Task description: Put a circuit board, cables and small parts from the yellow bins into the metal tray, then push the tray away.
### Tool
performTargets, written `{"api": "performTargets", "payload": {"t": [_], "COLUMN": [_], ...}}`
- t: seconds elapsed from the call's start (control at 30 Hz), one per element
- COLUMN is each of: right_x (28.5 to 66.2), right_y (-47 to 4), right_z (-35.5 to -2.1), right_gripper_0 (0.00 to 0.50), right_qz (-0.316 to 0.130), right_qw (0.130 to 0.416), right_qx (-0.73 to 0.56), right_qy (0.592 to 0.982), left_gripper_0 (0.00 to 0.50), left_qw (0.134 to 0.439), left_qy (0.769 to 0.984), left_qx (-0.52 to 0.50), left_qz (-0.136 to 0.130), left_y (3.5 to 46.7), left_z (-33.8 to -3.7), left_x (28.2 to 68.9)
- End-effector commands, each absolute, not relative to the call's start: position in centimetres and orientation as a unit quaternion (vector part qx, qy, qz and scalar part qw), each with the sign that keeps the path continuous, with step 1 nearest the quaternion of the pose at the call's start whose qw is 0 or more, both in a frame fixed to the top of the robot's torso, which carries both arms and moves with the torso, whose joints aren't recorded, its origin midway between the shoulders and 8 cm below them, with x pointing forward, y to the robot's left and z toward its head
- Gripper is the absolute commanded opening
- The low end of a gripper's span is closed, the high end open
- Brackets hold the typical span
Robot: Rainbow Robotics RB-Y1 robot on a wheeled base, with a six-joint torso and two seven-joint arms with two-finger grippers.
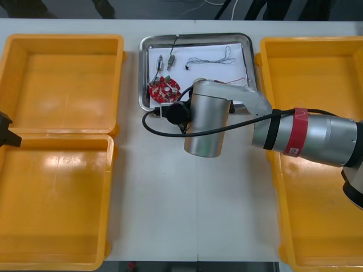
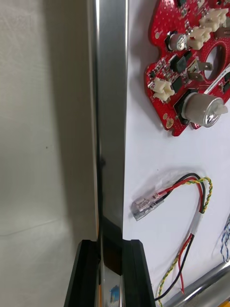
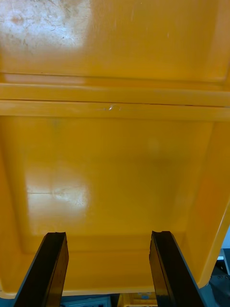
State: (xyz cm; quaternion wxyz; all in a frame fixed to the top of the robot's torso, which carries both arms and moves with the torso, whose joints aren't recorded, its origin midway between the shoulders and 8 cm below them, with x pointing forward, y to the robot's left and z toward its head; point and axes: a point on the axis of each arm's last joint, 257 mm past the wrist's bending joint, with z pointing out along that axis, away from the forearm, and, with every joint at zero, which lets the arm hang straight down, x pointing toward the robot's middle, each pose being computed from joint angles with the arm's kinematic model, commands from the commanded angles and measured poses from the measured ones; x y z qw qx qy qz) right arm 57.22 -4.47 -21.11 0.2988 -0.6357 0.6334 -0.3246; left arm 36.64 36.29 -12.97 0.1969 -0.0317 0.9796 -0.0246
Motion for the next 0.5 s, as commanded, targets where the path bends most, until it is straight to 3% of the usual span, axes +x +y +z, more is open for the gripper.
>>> {"api": "performTargets", "payload": {"t": [0.03, 0.5], "right_x": [58.44, 59.37], "right_y": [-1.92, -1.44], "right_z": [-17.71, -16.98], "right_gripper_0": [0.0, 0.0], "right_qz": [-0.31, -0.315], "right_qw": [0.336, 0.34], "right_qx": [-0.623, -0.619], "right_qy": [0.635, 0.634], "left_gripper_0": [0.5, 0.5], "left_qw": [0.207, 0.207], "left_qy": [0.978, 0.978], "left_qx": [-0.04, -0.04], "left_qz": [-0.003, -0.003], "left_y": [37.72, 37.72], "left_z": [-11.66, -11.66], "left_x": [36.17, 36.17]}}
